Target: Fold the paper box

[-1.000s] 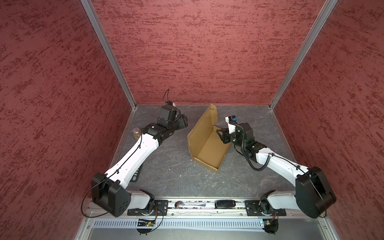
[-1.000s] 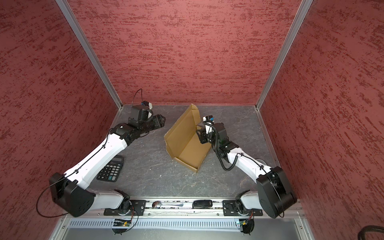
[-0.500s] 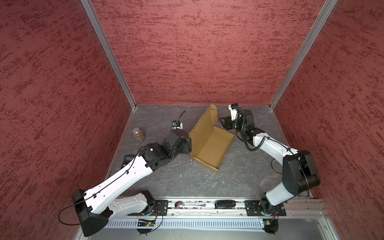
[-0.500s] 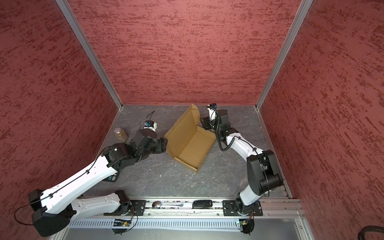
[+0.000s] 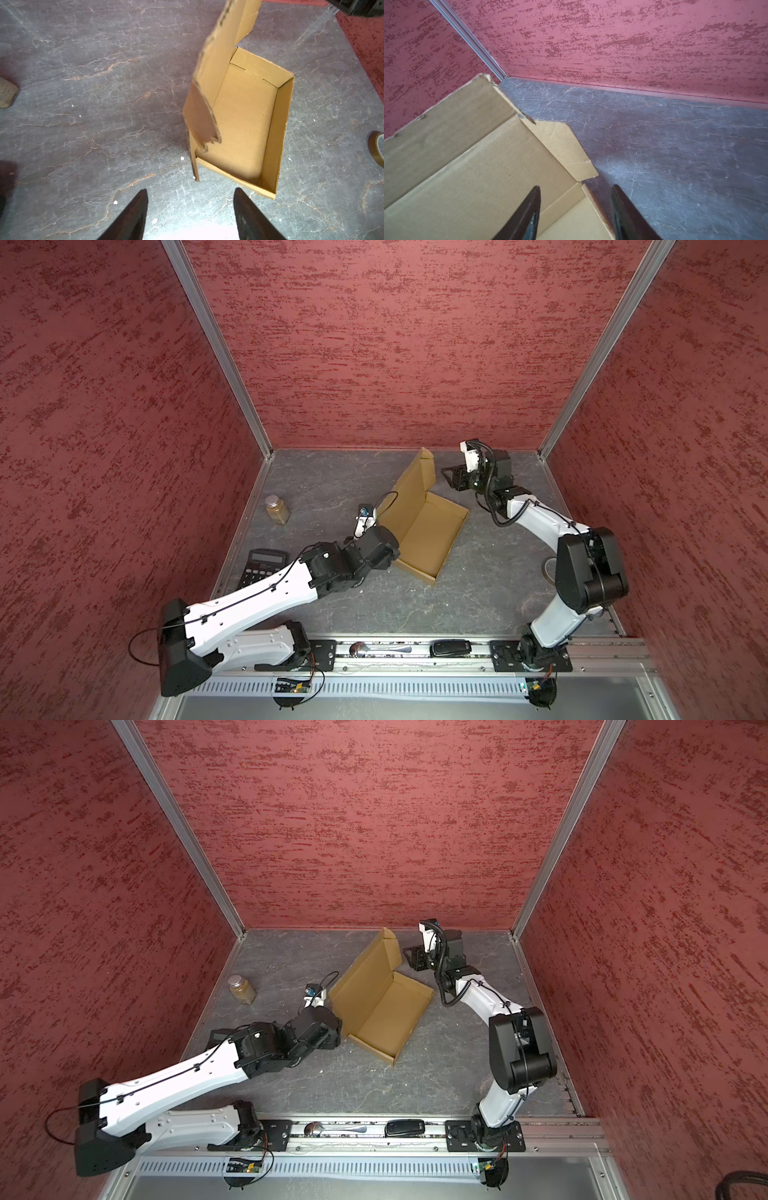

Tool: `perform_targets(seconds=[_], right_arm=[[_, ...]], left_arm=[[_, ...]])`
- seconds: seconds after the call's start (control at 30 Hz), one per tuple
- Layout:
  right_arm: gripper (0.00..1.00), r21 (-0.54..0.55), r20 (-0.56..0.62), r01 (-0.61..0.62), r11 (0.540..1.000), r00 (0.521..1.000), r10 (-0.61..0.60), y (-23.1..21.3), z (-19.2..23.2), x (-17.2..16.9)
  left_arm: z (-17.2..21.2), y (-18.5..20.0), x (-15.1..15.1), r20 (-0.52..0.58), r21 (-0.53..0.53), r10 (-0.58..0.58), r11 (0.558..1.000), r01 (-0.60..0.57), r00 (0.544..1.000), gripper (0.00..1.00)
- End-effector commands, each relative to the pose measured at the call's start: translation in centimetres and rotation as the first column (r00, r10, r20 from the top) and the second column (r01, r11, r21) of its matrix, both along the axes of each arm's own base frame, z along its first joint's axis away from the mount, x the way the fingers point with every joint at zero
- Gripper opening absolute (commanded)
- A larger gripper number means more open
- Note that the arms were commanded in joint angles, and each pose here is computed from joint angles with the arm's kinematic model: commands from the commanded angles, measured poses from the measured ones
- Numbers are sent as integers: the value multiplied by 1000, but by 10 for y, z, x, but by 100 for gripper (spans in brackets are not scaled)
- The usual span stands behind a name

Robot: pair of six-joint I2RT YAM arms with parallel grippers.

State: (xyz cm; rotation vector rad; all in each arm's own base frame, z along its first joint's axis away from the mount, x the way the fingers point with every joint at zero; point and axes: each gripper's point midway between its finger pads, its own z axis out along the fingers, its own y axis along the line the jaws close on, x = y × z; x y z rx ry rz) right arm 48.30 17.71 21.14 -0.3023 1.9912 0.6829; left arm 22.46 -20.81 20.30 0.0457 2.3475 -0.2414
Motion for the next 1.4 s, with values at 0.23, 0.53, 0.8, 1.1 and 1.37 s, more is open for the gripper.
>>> perform_targets(seconds=[0.23,0.53,0.8,1.1,1.37], right_arm=[[56,-33,11,-122,992,992,122,7,1,3],[56,-20,3,-153,988,988,153,9,-4,6],[57,-25,4,-223,974,975,223,13,-6,7],[63,-34,14,-267,963,963,268,11,-13,22],[67,-24,25,-325,945,945,326,8,-18,40]], left_arm=[[-17,-27,12,-10,-32,10,999,-10,1000,53],[-34,-30,19,-24,-3,8,1000,-8,1000,41],[-39,-27,25,-26,13,5,1000,-5,1000,34],[-40,-28,24,-31,17,-5,1000,5,999,31],[-42,-26,22,-38,19,-9,1000,10,999,29]])
